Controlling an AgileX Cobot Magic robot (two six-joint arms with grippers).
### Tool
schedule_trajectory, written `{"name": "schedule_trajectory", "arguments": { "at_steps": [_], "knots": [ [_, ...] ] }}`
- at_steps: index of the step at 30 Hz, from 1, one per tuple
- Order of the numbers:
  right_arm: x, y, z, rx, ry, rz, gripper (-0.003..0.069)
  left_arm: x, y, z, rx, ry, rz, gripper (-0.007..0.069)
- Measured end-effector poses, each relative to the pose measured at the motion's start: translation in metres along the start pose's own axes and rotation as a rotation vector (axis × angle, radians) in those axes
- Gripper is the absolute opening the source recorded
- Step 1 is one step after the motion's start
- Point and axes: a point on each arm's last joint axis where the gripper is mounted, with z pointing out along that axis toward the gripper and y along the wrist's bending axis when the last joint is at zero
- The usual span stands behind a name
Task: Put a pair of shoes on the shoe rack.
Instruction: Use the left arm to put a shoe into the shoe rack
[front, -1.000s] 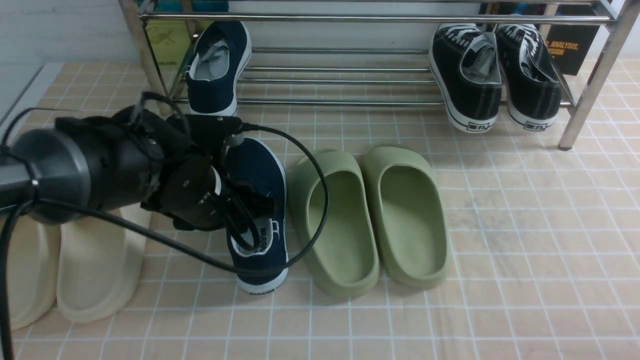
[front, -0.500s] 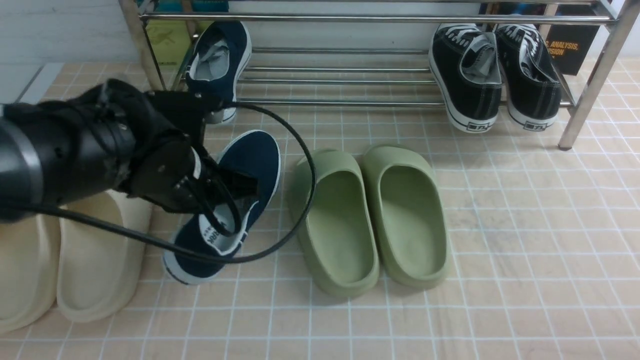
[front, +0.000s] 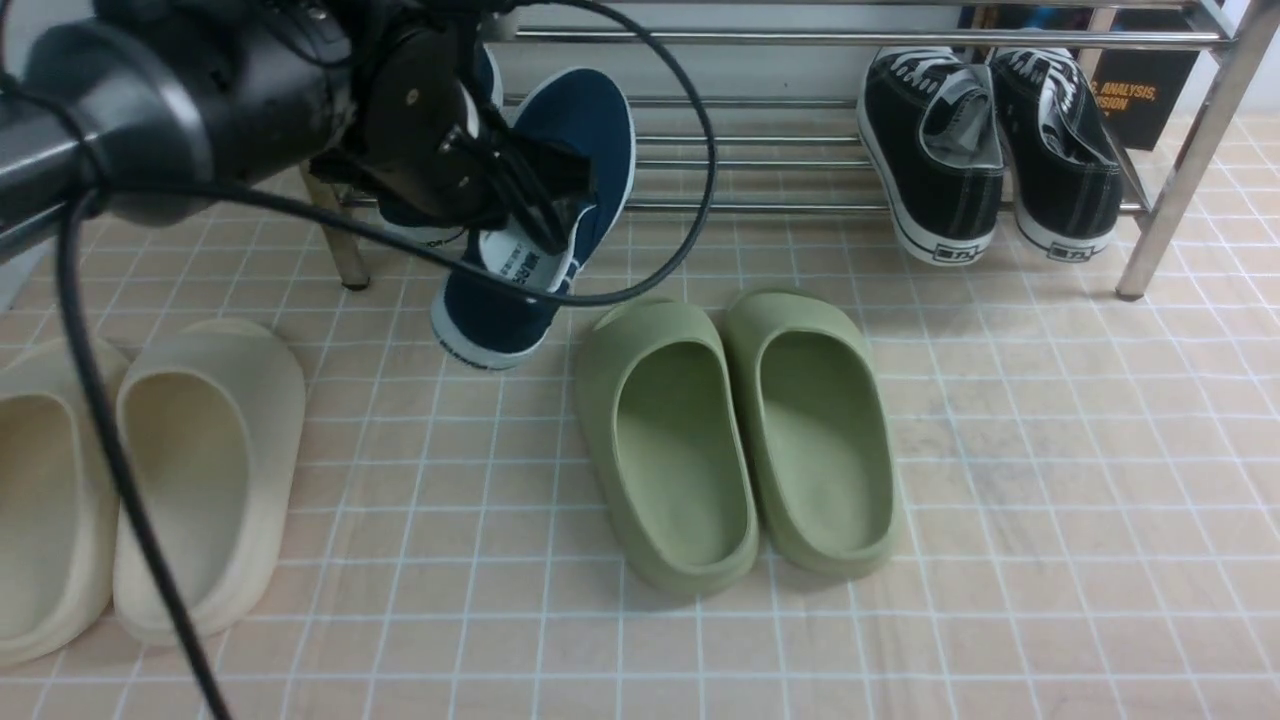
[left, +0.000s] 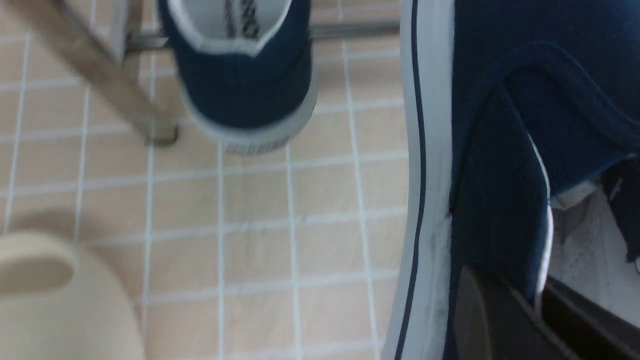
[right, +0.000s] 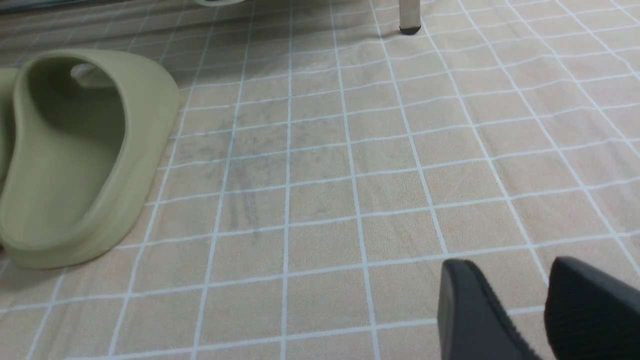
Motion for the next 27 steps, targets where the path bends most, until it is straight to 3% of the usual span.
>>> {"name": "schedule_trajectory", "arguments": {
  "at_steps": [7, 14, 22, 27],
  "knots": [
    [0.000, 0.000, 0.000, 0.000, 0.000, 0.000, 0.0240, -0.025, -0.014, 0.053, -0.030, -0.044, 0.031, 0.0033],
    [0.000, 0.000, 0.000, 0.000, 0.000, 0.000, 0.0240, -0.045, -0.019, 0.081, -0.043, -0.170, -0.037, 0.0033],
    [0.000, 0.000, 0.000, 0.000, 0.000, 0.000, 0.0240, -0.045, 0.008, 0.108, -0.060, -0.195, -0.226, 0.0036],
    [0.000, 0.000, 0.000, 0.000, 0.000, 0.000, 0.0240, -0.045, 0.013, 0.113, -0.062, -0.204, -0.245, 0.0081]
  ]
}}
